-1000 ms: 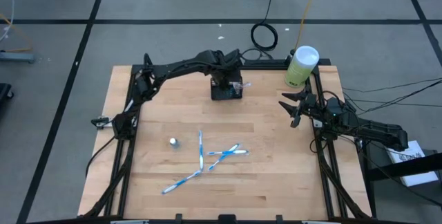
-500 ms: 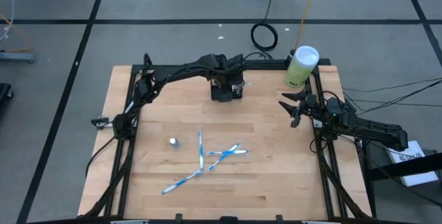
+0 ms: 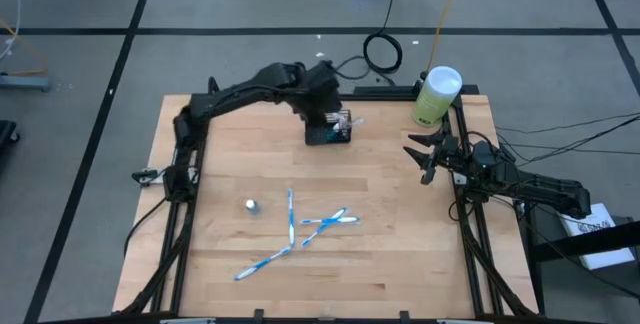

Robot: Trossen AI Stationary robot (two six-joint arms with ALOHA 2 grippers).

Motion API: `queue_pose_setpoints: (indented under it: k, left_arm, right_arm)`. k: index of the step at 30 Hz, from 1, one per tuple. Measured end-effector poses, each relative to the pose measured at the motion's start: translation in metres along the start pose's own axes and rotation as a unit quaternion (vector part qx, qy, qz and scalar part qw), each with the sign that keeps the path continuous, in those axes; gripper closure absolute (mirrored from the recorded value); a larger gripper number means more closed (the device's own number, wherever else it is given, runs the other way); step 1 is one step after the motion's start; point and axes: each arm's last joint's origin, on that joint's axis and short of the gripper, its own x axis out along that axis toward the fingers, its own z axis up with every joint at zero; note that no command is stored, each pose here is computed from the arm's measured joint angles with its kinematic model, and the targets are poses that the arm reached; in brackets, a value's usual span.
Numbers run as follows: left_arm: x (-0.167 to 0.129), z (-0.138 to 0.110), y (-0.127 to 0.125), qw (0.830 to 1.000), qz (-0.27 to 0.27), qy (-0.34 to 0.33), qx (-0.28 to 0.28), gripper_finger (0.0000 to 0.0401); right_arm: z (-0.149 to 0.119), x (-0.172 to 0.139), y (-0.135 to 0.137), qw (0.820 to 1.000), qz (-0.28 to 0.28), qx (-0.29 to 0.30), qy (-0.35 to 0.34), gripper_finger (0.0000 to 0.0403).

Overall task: Pick & Place toothbrushing station
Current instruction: Put the blue mouthwash into the middle compartment of the wire organizer

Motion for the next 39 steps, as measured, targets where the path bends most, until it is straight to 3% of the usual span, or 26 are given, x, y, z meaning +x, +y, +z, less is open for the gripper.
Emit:
queue_pose_setpoints:
  k: [5, 12, 16, 19, 22, 29, 35, 39]
  left_arm:
    - [-0.030, -0.015, -0.029, 0.999, -0.010, -0.005, -0.030, 0.0254]
    - [-0.055, -0.055, -0.088, 0.987, 0.083, 0.001, -0.135, 0.0254]
    - [-0.055, -0.090, -0.124, 0.964, 0.093, 0.021, -0.248, 0.0254]
    - [-0.049, -0.114, -0.149, 0.936, 0.084, 0.044, -0.338, 0.0254]
    - [-0.037, -0.133, -0.170, 0.915, 0.082, 0.080, -0.387, 0.0254]
    - [-0.012, -0.166, -0.196, 0.921, 0.102, 0.141, -0.348, 0.0254]
    - [-0.002, -0.178, -0.199, 0.931, 0.106, 0.171, -0.303, 0.0254]
    - [0.005, -0.187, -0.195, 0.927, 0.115, 0.196, -0.297, 0.0254]
  right_arm:
    - [0.000, 0.000, 0.000, 1.000, 0.000, 0.000, 0.000, 0.0232]
    - [0.000, 0.000, 0.000, 1.000, 0.000, 0.000, 0.000, 0.0232]
    - [0.000, 0.000, 0.000, 1.000, 0.000, 0.000, 0.000, 0.0232]
    - [0.000, 0.000, 0.000, 1.000, 0.000, 0.000, 0.000, 0.0231]
    - [0.000, 0.000, 0.000, 1.000, 0.000, 0.000, 0.000, 0.0231]
    - [0.000, 0.000, 0.000, 1.000, 0.000, 0.000, 0.000, 0.0232]
    - [0.000, 0.000, 0.000, 1.000, 0.000, 0.000, 0.000, 0.0231]
    - [0.000, 0.000, 0.000, 1.000, 0.000, 0.000, 0.000, 0.0231]
